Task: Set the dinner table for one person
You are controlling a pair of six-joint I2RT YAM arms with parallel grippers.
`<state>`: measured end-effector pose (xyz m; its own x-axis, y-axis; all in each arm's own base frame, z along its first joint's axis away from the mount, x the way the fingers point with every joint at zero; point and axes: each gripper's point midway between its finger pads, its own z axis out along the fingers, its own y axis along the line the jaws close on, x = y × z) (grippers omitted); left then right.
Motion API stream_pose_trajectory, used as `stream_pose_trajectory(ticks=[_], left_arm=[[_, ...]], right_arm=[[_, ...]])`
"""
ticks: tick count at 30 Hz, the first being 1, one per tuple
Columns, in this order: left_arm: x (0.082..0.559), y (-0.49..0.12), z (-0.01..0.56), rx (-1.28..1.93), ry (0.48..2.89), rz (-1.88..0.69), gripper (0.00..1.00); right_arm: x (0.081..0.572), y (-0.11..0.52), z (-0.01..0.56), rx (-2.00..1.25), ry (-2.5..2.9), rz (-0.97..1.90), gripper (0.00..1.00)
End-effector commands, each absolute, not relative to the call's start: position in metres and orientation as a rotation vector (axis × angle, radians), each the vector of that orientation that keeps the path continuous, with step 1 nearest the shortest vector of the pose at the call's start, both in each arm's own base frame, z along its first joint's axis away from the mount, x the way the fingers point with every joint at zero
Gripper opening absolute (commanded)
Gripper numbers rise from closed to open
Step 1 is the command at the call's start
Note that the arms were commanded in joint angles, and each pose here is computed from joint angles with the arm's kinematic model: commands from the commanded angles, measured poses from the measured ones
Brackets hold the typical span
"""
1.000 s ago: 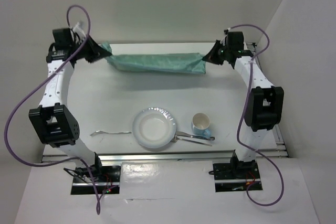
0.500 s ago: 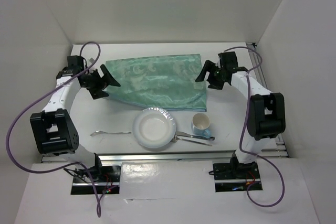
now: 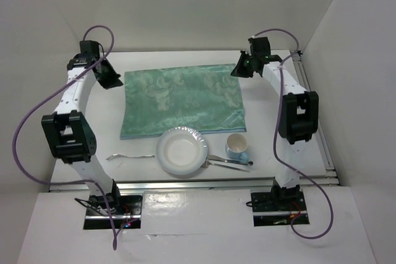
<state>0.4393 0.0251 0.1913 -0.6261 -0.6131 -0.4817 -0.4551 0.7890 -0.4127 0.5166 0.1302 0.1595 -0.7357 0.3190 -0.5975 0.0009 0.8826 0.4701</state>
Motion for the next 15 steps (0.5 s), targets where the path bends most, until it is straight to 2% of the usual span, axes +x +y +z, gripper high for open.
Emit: stream_pose_trajectory(ticks=[1, 2, 5, 8, 15], left_arm=[[0.463, 0.009, 0.161, -0.817, 2.432, -0.377, 0.0], [0.471, 0.006, 0.13, -0.825, 2.5, -0.396, 0.0], [0.488, -0.016, 0.1, -0.723, 2.592, -0.494, 0.0], [0.493, -0.019, 0.085, -0.684, 2.627, -0.437, 0.0], [0.472, -0.034, 0.034, -0.672, 2.769, -0.421, 0.0]], right_arm=[[0.523, 0.153, 0.123, 0.179, 2.438, 0.645, 0.0], [0.527, 0.156, 0.117, 0.176, 2.445, 0.657, 0.0], [0.531, 0.165, 0.092, 0.209, 2.499, 0.685, 0.0], [0.529, 0.164, 0.072, 0.234, 2.519, 0.64, 0.0], [0.489, 0.142, 0.025, 0.394, 2.632, 0.556, 0.0]])
